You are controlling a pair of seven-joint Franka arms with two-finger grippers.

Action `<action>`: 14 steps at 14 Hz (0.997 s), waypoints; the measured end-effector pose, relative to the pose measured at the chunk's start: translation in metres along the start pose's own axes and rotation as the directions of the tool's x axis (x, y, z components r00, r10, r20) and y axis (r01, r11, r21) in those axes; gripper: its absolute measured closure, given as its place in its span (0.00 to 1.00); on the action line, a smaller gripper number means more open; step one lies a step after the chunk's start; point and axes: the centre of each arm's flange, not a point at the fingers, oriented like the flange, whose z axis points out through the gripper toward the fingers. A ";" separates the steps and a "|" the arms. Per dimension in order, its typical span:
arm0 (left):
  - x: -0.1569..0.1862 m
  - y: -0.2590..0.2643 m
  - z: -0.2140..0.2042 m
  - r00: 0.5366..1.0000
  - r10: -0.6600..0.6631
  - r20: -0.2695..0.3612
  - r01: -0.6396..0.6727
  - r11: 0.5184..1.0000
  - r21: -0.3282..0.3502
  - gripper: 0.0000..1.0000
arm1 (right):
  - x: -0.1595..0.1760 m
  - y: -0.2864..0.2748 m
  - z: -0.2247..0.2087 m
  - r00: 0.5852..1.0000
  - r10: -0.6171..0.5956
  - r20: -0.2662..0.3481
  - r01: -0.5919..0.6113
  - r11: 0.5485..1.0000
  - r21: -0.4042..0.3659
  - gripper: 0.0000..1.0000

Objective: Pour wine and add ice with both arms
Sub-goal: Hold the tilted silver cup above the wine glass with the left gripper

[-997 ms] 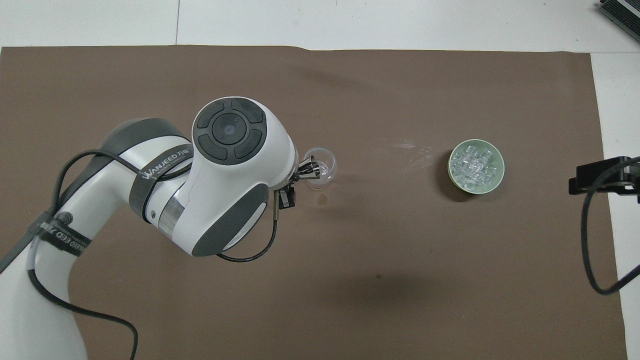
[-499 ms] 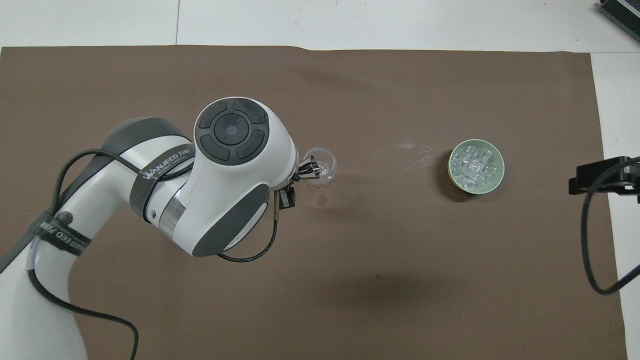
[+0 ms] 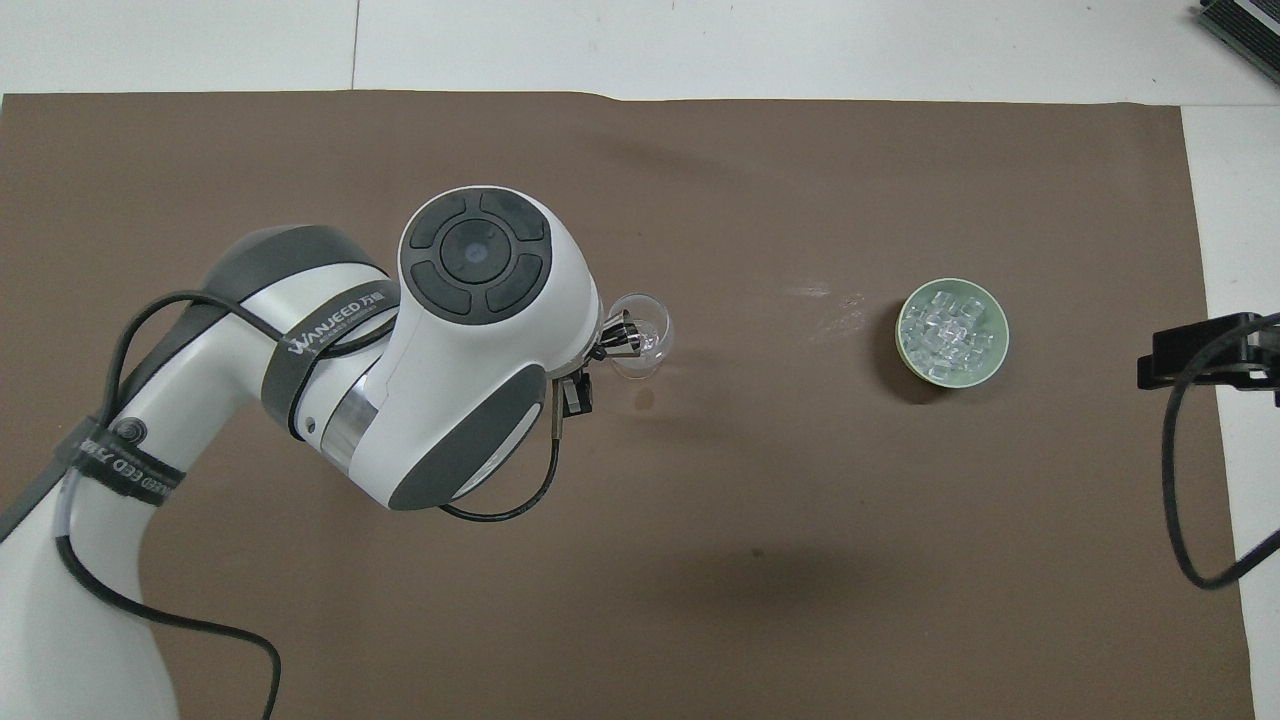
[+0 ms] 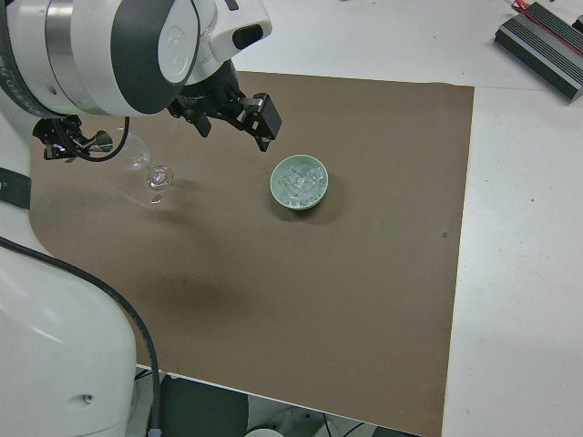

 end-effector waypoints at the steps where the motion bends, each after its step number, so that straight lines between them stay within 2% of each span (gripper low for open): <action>1: 0.000 0.000 -0.001 1.000 0.001 -0.001 -0.001 1.000 0.001 0.77 | 0.000 0.000 0.000 1.000 0.000 0.000 0.000 1.000 0.000 0.00; 14: -0.004 -0.001 -0.007 0.998 0.025 -0.062 -0.026 1.000 -0.016 0.77 | 0.000 0.000 0.000 1.000 0.000 0.000 0.000 1.000 0.000 0.00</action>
